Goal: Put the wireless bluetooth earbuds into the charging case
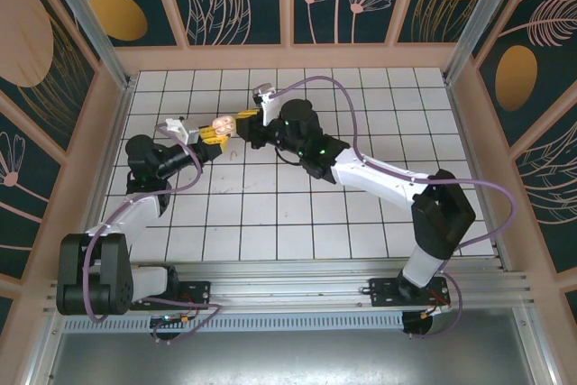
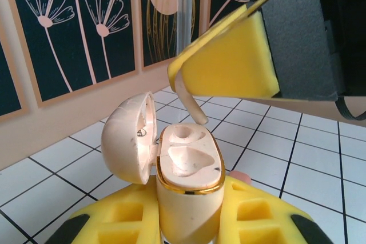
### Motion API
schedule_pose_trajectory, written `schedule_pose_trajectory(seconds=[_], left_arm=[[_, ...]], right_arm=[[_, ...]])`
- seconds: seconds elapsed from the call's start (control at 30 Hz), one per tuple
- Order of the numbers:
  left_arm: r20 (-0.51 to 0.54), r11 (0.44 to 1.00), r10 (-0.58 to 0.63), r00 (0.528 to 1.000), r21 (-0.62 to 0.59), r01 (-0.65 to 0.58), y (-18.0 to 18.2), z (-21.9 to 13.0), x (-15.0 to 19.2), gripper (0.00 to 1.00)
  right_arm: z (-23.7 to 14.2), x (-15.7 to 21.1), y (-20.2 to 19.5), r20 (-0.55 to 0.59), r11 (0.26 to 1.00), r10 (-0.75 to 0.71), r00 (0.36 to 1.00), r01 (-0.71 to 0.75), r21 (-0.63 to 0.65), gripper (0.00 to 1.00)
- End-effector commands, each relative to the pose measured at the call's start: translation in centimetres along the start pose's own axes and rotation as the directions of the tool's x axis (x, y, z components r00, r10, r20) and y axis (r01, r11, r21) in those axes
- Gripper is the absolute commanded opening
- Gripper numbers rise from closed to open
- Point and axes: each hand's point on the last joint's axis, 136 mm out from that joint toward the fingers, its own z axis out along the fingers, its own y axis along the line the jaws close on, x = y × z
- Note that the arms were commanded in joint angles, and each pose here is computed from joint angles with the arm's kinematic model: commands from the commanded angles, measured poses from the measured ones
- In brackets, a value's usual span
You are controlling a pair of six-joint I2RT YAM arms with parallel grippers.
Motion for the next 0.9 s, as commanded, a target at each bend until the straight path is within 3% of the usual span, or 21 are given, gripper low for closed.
schedule_pose_trajectory(seconds=[0.0, 0.37, 0.87], left_arm=[[0.033, 0.999, 0.047, 0.998, 0.021, -0.048, -0.7, 0.1, -1.5, 0.12], [0.010, 0.999, 0.037, 0.999, 0.006, -0.037, -0.3, 0.1, -0.9, 0.12], [0.035, 0.999, 0.037, 0.999, 0.004, -0.037, -0.4, 0.1, -1.8, 0.12]], right_arm=[[0.5, -2.4, 1.7, 0.069, 0.998, -0.013, 0.998, 0.017, -0.060, 0.19], [0.2, -3.3, 2.1, 0.085, 0.998, -0.031, 0.996, 0.036, -0.058, 0.19], [1.5, -1.0, 1.7, 0.022, 0.998, -0.012, 1.000, 0.013, -0.058, 0.19]])
